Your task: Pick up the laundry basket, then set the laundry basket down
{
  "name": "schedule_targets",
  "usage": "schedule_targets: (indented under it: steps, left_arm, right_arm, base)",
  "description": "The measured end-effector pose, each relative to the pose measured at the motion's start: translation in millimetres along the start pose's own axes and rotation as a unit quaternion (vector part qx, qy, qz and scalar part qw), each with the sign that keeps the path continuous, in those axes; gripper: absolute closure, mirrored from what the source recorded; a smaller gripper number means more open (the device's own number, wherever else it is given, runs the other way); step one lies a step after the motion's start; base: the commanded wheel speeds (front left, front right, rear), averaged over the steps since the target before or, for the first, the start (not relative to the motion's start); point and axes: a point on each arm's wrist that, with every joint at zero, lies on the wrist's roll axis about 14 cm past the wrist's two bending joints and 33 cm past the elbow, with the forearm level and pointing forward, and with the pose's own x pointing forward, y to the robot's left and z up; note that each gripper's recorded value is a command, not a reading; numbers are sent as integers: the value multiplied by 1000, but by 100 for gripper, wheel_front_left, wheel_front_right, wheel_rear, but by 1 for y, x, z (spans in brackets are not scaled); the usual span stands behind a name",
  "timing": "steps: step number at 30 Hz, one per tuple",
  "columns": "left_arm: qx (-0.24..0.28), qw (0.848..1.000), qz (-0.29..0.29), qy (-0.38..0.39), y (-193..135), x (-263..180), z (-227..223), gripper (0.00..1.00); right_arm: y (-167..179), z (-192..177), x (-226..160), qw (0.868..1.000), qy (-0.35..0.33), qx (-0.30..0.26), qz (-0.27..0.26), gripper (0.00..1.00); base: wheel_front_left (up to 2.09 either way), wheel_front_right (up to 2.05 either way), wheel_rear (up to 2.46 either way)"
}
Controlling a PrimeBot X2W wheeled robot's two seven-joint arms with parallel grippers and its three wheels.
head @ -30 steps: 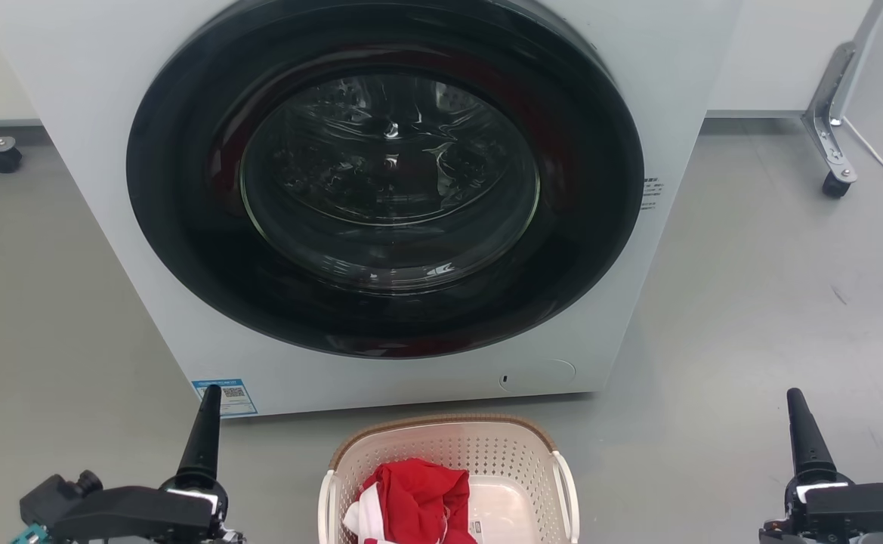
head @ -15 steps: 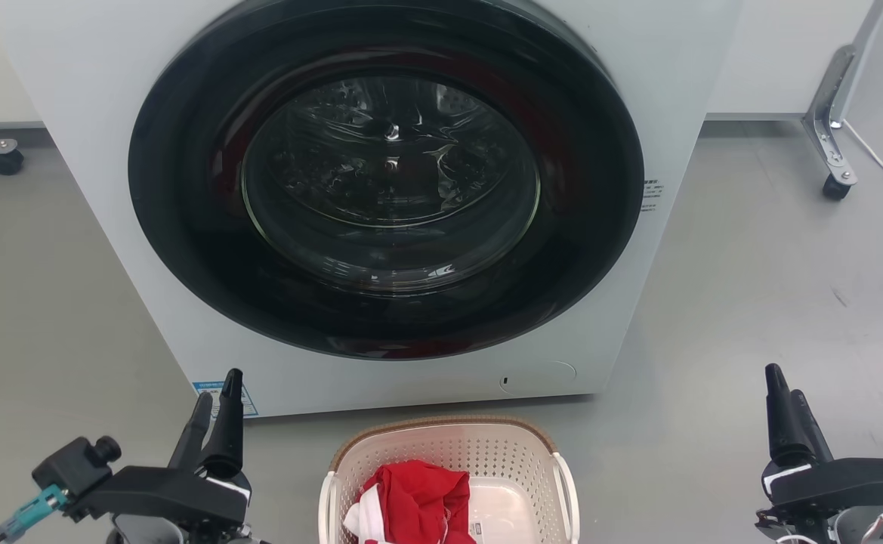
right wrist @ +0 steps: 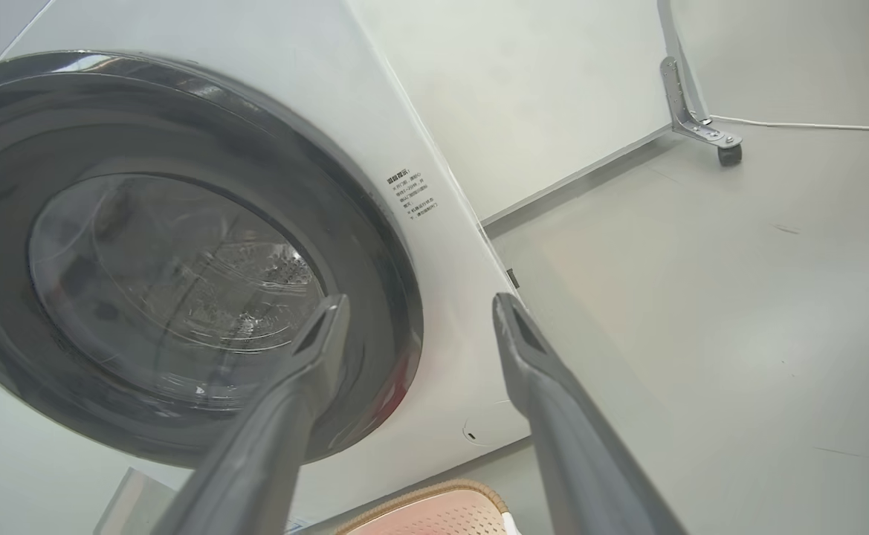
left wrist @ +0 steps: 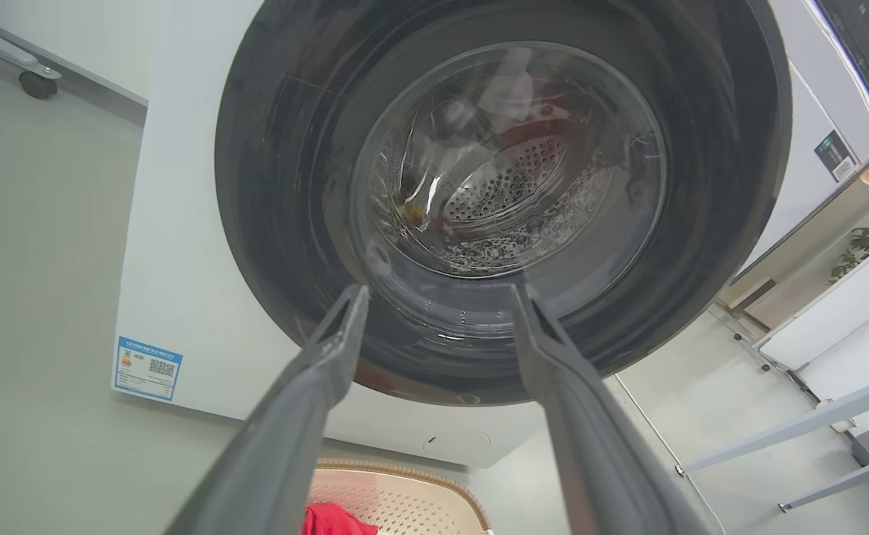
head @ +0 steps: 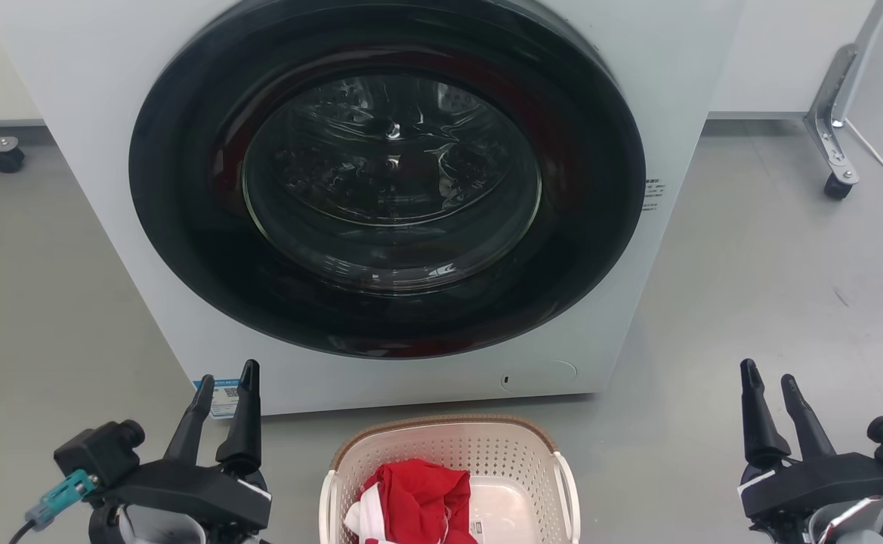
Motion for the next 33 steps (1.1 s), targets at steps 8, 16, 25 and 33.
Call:
schedule_targets:
  steps: [8, 16, 25, 33]
  left_arm:
    - [56, 998, -5, -5, -4, -1, -1, 0]
    - [108, 994, -8, -13, -6, -1, -1, 0]
    - [164, 986, -15, -23, -10, -2, -3, 0]
    - [212, 976, -22, -36, -15, -5, -4, 0]
  right_arm:
    - [5, -3, -1, 998, -3, -62, 10, 0]
    - [9, -4, -2, 993, -8, -114, 21, 0]
    - [14, -6, -3, 983, -16, -178, 33, 0]
    - [22, -7, -5, 970, -29, -235, 52, 0]
  base:
    - [0, 0, 0]
    - [0, 0, 0]
    - [0, 0, 0]
    - [0, 0, 0]
